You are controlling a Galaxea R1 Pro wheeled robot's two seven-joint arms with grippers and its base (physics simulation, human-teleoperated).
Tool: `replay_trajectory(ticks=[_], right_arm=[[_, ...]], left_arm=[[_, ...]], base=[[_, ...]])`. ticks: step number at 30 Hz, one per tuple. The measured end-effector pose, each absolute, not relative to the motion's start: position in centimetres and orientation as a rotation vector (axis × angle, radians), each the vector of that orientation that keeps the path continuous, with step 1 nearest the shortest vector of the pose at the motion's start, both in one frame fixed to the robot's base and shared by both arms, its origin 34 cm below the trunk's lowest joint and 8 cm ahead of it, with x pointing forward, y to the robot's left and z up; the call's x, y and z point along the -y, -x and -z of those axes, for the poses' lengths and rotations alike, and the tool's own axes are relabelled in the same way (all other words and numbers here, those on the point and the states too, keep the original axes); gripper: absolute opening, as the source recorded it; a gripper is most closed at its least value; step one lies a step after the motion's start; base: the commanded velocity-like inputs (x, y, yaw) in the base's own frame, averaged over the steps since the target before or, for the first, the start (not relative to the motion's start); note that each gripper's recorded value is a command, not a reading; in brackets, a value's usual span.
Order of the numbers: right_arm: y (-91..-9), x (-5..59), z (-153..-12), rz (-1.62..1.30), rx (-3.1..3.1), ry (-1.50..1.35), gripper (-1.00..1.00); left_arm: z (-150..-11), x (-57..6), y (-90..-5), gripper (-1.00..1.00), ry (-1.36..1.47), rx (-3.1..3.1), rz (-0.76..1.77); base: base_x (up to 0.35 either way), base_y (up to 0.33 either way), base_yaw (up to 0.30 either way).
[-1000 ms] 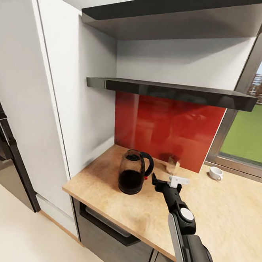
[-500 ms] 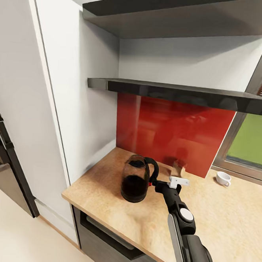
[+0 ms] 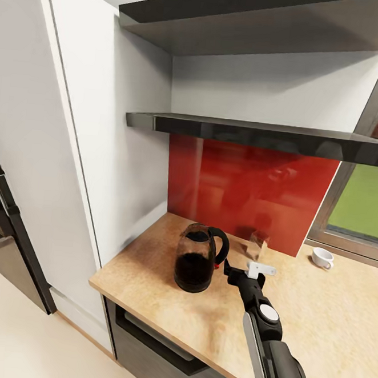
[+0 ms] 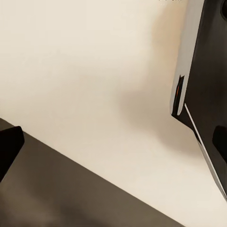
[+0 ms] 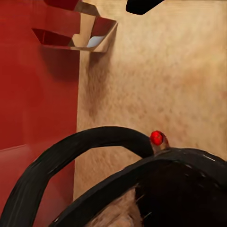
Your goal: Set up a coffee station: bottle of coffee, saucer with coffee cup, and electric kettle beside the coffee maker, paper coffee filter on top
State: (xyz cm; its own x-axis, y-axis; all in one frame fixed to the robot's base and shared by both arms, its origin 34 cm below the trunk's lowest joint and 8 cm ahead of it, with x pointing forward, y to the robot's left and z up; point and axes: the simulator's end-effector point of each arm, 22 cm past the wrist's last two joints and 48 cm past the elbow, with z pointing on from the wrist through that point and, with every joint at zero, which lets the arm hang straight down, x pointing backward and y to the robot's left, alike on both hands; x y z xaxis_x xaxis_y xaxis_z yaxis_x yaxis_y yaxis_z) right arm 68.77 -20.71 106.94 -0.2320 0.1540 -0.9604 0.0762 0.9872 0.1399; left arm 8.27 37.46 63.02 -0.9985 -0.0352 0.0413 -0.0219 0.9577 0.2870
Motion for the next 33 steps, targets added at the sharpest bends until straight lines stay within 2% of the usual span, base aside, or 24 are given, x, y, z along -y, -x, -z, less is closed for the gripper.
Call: replay_trajectory(ticks=[8, 25, 33], right_arm=[[-68.7, 20.7, -106.9, -0.071, -1.807, -0.169, 1.00], [-68.8, 21.0, -106.9, -0.066, -1.808, -0.175, 1.00], [-68.6, 20.7, -105.6, -0.066, -1.834, -0.170, 1.00]], left_arm=[[-63.0, -37.5, -8.2, 1.00, -0.044, 3.062, 0.448], [-63.0, -37.3, -8.3, 1.00, -0.043, 3.062, 0.445], [-63.0, -37.4, -8.2, 1.00, -0.044, 3.057, 0.447]], base=[[0.211, 0.000, 0.000], [0.014, 0.000, 0.000], [0.128, 0.000, 0.000]])
